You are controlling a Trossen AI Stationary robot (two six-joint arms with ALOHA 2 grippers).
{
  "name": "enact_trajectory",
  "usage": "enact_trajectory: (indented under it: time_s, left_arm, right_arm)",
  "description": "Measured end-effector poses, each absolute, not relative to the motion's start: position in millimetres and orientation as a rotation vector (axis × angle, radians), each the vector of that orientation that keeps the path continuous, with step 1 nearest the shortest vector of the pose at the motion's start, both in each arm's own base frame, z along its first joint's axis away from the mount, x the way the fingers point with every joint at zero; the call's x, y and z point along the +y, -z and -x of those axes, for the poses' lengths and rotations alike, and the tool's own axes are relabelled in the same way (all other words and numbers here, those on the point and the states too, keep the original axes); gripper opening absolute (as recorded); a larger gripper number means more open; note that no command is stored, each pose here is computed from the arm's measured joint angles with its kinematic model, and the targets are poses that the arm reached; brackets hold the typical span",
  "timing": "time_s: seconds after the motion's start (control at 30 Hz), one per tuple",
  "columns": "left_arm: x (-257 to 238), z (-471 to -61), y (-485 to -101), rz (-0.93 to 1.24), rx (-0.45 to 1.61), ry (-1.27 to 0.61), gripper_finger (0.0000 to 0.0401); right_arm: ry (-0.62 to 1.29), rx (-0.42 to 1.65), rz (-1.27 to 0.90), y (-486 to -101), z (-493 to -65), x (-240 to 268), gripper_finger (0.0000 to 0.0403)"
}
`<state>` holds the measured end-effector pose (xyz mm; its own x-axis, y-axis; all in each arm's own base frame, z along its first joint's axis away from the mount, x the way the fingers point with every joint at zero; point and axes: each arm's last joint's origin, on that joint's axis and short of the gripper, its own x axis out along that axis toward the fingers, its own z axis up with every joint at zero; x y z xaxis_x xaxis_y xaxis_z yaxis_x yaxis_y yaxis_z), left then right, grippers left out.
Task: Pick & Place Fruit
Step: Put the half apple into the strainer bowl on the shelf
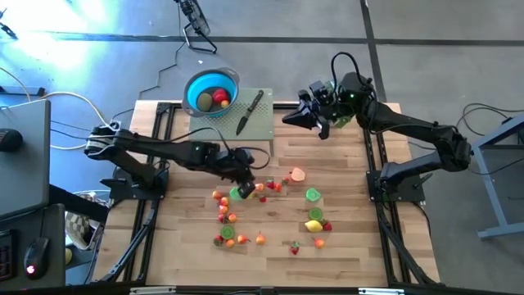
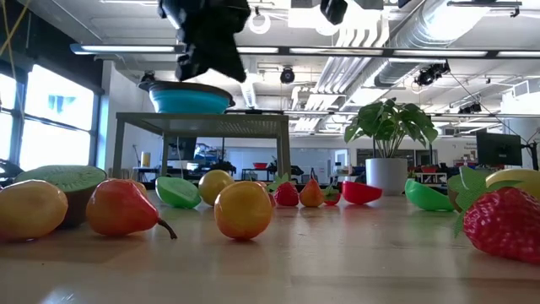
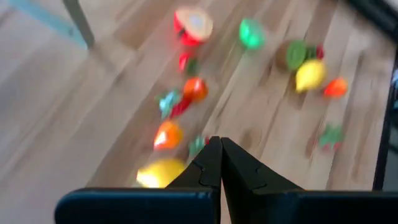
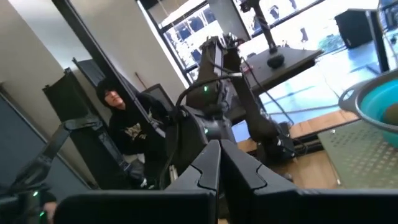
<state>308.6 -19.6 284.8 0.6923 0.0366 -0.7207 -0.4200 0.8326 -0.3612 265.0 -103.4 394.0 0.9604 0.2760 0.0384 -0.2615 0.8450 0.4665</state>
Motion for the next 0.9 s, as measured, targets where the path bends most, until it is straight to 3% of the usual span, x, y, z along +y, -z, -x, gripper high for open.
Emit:
enact_trajectory:
  time_s: [0.2,0.9]
  left_arm:
    - [-24,-293,-282,0.547,0.903,-0.276,0.0]
    - [-17,-236,-362,0.253,0.495,-0.251,0.0]
  right_arm:
    - [-0.298,0.047,-0.495,-393,-265,-103,0.0004]
    - [-0.29,0.042,-0.493,-393,-265,-103,0.0004]
